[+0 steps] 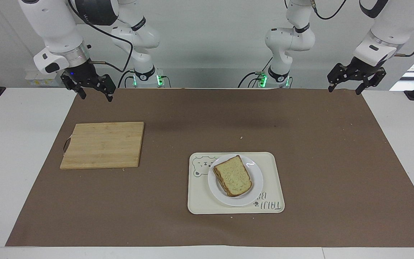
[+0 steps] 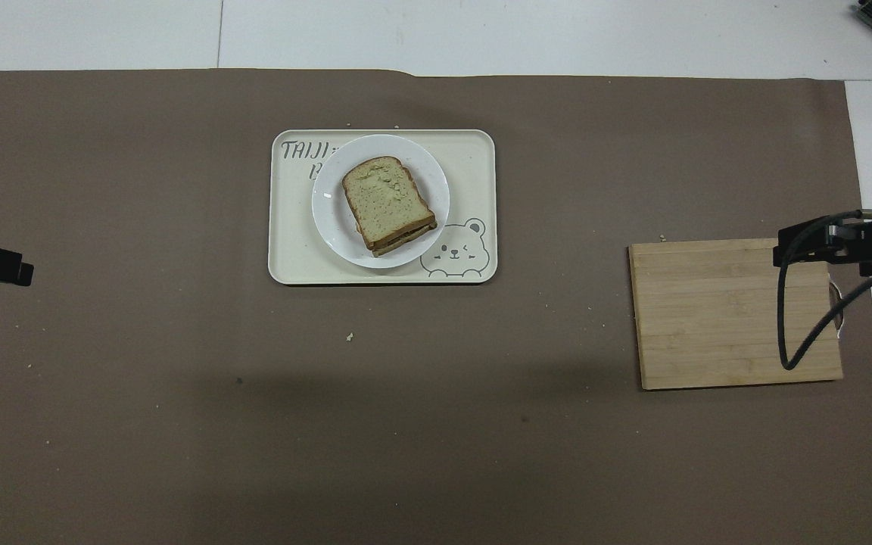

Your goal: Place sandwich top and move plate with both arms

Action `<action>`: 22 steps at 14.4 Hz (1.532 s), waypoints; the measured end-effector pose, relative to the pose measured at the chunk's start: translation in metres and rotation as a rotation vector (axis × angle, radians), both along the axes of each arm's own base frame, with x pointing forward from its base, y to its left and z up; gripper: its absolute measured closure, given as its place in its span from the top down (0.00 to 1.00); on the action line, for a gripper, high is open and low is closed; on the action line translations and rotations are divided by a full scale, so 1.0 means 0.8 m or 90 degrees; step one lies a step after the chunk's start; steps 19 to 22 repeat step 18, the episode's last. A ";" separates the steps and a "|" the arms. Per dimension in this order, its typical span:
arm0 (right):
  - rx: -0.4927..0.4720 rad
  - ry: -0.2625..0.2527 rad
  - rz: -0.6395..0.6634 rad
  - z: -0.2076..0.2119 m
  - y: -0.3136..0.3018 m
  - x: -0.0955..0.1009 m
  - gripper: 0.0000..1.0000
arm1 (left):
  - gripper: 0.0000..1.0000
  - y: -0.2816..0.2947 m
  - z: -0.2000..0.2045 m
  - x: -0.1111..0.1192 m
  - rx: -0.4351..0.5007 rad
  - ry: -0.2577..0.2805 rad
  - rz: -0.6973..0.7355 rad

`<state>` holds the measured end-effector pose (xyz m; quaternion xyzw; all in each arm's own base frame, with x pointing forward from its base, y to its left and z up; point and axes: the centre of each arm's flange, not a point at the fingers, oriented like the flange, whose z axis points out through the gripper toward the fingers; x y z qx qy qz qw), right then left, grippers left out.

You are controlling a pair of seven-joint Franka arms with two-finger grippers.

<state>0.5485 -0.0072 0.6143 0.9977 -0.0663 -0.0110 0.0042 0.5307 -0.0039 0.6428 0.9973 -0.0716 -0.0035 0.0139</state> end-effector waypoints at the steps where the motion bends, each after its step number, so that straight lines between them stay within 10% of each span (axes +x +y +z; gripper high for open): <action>1: 0.000 0.000 0.000 0.000 0.000 0.000 1.00 | 1.00 0.001 0.000 0.000 0.000 -0.001 0.001; 22: 0.000 0.000 0.000 0.000 0.000 0.000 1.00 | 1.00 -0.011 0.002 0.001 0.005 -0.008 -0.024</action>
